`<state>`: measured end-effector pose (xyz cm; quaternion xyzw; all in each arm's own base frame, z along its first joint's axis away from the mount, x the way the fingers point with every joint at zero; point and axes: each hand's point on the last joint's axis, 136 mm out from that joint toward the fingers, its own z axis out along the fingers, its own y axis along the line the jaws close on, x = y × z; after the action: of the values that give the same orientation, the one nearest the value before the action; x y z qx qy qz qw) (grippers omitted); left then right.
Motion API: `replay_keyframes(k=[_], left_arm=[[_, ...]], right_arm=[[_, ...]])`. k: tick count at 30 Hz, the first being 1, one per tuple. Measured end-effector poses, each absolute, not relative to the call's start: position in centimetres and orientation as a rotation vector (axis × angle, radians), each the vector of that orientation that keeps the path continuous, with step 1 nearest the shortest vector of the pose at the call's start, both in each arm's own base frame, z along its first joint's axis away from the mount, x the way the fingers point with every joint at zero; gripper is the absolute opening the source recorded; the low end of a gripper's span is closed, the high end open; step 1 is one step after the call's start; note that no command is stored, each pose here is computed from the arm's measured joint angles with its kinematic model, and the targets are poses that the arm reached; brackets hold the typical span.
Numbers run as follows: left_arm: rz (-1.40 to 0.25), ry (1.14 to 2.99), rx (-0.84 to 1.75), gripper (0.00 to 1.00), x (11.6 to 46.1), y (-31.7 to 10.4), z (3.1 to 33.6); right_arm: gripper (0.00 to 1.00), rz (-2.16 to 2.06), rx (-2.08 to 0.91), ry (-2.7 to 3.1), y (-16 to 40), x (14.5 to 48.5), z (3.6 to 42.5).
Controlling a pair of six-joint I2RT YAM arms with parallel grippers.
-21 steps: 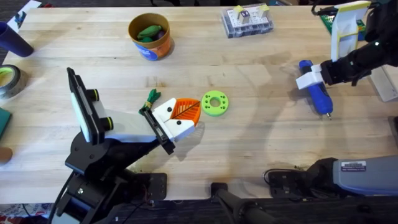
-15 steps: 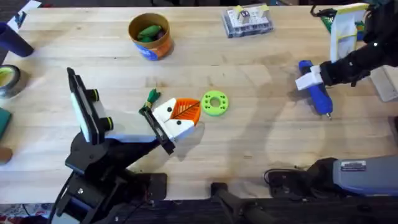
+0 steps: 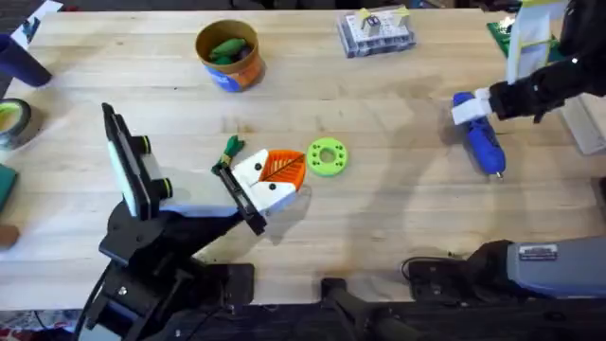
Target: Pick up the gripper from the table and insert it into the empty holder that is missing its gripper. Then pick up a screw, insert it into the mounting hole, and use the screwdriver to tighten it. Finally, clean up the table by picking up the vegetable and placing it into the bucket.
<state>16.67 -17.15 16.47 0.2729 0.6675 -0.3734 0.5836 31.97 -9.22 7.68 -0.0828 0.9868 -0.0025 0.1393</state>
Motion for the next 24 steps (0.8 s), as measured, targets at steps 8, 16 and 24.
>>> replay_keyframes(k=[8,16,24], left_arm=[[-0.871,1.558,0.637,0.014,16.7,-17.1,16.5],[-0.872,1.558,0.637,0.014,16.7,-17.2,16.5],[-0.871,1.558,0.637,0.014,16.7,-17.1,16.5]], right_arm=[[0.982,-0.034,-0.238,2.809,-10.0,34.1,6.7],[0.926,0.004,-0.231,2.871,-10.1,34.5,3.5],[0.519,-0.008,-0.225,2.862,-10.4,35.0,3.4]])
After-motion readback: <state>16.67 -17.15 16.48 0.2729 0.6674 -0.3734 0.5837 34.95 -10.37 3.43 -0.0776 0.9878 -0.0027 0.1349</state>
